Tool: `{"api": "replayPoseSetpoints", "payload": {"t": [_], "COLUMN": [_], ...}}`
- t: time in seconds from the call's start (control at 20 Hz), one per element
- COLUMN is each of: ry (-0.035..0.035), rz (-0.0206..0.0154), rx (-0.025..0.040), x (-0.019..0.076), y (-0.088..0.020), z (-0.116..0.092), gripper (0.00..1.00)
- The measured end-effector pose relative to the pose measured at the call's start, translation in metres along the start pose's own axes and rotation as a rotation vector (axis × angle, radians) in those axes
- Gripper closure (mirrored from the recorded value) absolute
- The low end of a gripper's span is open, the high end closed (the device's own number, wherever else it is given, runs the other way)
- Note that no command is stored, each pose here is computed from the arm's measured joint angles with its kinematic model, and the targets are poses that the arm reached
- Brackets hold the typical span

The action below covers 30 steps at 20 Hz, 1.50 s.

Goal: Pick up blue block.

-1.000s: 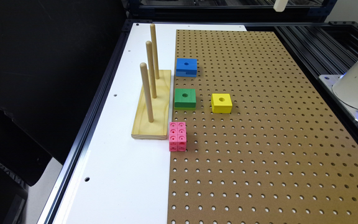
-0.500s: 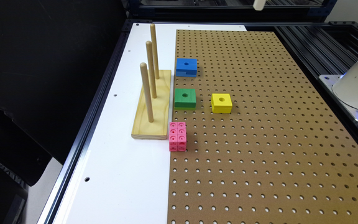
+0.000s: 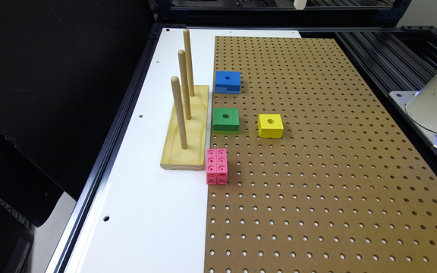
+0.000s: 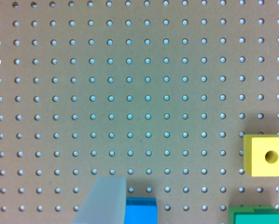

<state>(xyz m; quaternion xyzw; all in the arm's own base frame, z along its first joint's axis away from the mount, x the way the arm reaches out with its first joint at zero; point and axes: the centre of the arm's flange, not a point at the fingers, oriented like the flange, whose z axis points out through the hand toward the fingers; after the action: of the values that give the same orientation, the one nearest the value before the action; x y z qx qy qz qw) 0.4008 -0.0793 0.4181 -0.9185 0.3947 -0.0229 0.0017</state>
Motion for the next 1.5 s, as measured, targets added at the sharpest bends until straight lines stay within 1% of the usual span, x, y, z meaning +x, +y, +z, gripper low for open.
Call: {"api": "replayPoseSetpoints", "payload": {"t": [0.05, 0.1, 0.2, 0.25, 0.35, 0.5, 0.6, 0.7, 0.85, 0.95, 1.15, 1.25, 1.4, 1.45, 1.5], "ry": [0.0013, 0.0026, 0.0046, 0.0059, 0.0060, 0.0013, -0.0018, -0.0048, -0.0057, -0.0057, -0.0025, 0.0001, 0.0019, 0.0019, -0.0005], "rz": [0.0010, 0.0008, 0.0004, -0.0004, -0.0008, -0.0021, -0.0011, -0.0002, -0.0001, 0.0011, 0.0031, 0.0024, 0.0010, 0.0009, 0.0008], "rx": [0.0006, 0.0011, 0.0016, 0.0019, 0.0007, -0.0031, -0.0054, -0.0074, -0.0083, -0.0085, -0.0070, -0.0057, -0.0049, -0.0049, -0.0063], "x": [0.0010, 0.0030, 0.0102, 0.0157, 0.0288, 0.0458, 0.0546, 0.0608, 0.0667, 0.0688, 0.0713, 0.0737, 0.0774, 0.0796, 0.0815], "y": [0.000, 0.001, 0.004, 0.006, 0.008, 0.006, 0.004, 0.003, 0.004, 0.006, 0.008, 0.009, 0.009, 0.008, 0.007], "z": [-0.001, -0.001, -0.002, -0.003, -0.002, 0.000, 0.002, 0.004, 0.005, 0.005, 0.003, 0.002, 0.001, 0.001, 0.003], "gripper": [0.00, 0.00, 0.00, 0.00, 0.00, 0.00, 0.00, 0.00, 0.00, 0.00, 0.00, 0.00, 0.00, 0.00, 0.00]}}
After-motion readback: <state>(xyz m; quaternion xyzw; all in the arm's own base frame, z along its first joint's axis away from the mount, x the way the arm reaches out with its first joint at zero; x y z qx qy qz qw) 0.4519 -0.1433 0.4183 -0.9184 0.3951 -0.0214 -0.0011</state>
